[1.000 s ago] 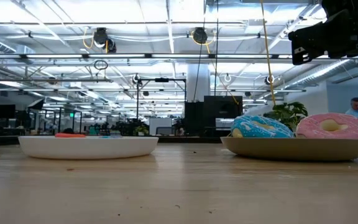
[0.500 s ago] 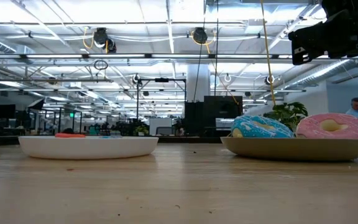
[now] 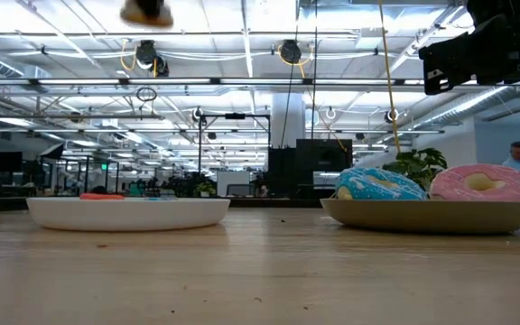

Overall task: Pick & Place donuts
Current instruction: Put the small white donut on the white plate

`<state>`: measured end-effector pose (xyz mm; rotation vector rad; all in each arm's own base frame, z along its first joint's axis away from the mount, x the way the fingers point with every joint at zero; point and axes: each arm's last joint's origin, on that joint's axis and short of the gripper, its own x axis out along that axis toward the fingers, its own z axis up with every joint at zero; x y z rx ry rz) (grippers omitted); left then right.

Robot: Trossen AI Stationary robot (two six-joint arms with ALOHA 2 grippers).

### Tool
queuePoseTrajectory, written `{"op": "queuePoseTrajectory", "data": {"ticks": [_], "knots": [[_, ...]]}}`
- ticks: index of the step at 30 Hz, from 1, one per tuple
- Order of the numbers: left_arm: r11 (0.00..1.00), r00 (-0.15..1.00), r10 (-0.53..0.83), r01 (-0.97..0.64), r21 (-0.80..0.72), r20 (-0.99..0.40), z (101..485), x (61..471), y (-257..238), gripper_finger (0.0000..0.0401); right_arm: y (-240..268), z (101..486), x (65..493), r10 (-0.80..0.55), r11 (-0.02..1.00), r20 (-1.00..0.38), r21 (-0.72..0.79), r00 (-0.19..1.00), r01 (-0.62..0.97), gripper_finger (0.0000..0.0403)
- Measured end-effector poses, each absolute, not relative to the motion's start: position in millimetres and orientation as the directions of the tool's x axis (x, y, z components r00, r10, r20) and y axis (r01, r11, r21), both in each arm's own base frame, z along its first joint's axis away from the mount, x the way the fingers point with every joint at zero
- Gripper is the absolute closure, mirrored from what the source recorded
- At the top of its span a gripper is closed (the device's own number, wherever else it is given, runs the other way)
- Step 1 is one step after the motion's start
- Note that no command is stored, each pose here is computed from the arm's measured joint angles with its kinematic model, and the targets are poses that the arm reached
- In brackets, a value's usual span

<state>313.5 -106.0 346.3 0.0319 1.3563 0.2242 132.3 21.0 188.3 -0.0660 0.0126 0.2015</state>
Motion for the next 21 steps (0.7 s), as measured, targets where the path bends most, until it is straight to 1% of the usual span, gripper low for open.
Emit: {"op": "queuePoseTrajectory", "data": {"ticks": [2, 5, 9, 12, 14, 21], "knots": [[0.975, 0.169, 0.176, -0.169, 0.147, -0.97, 325.5, 311.3, -94.7, 0.032, 21.0, 188.3, 132.3, 0.199, 0.978, -0.019, -0.065, 0.98, -0.2, 0.0403], [0.979, 0.16, 0.116, -0.184, 0.086, -0.98, 289.2, 309.9, -86.1, 0.032, 21.0, 188.3, 132.3, 0.199, 0.978, -0.019, -0.066, 0.98, -0.2, 0.0403], [0.987, 0.185, 0.017, -0.16, -0.013, -0.983, 243.1, 311.2, -85.3, 0.032, 21.0, 188.4, 132.3, 0.199, 0.977, -0.018, -0.071, 0.98, -0.2, 0.0403], [0.986, 0.226, -0.038, -0.149, -0.073, -0.973, 216.3, 312.9, -87.4, 0.032, 21.0, 188.5, 132.3, 0.199, 0.977, -0.016, -0.074, 0.98, -0.199, 0.0403], [0.985, 0.23, -0.053, -0.146, -0.089, -0.972, 202.8, 311.7, -88.2, 0.032, 21.0, 188.6, 132.3, 0.199, 0.977, -0.016, -0.074, 0.98, -0.199, 0.0403], [0.973, 0.22, -0.024, -0.218, -0.073, -0.975, 176.0, 302.2, -82.1, 0.032, 21.0, 189.1, 132.3, 0.199, 0.977, -0.011, -0.072, 0.98, -0.199, 0.0403]]}}
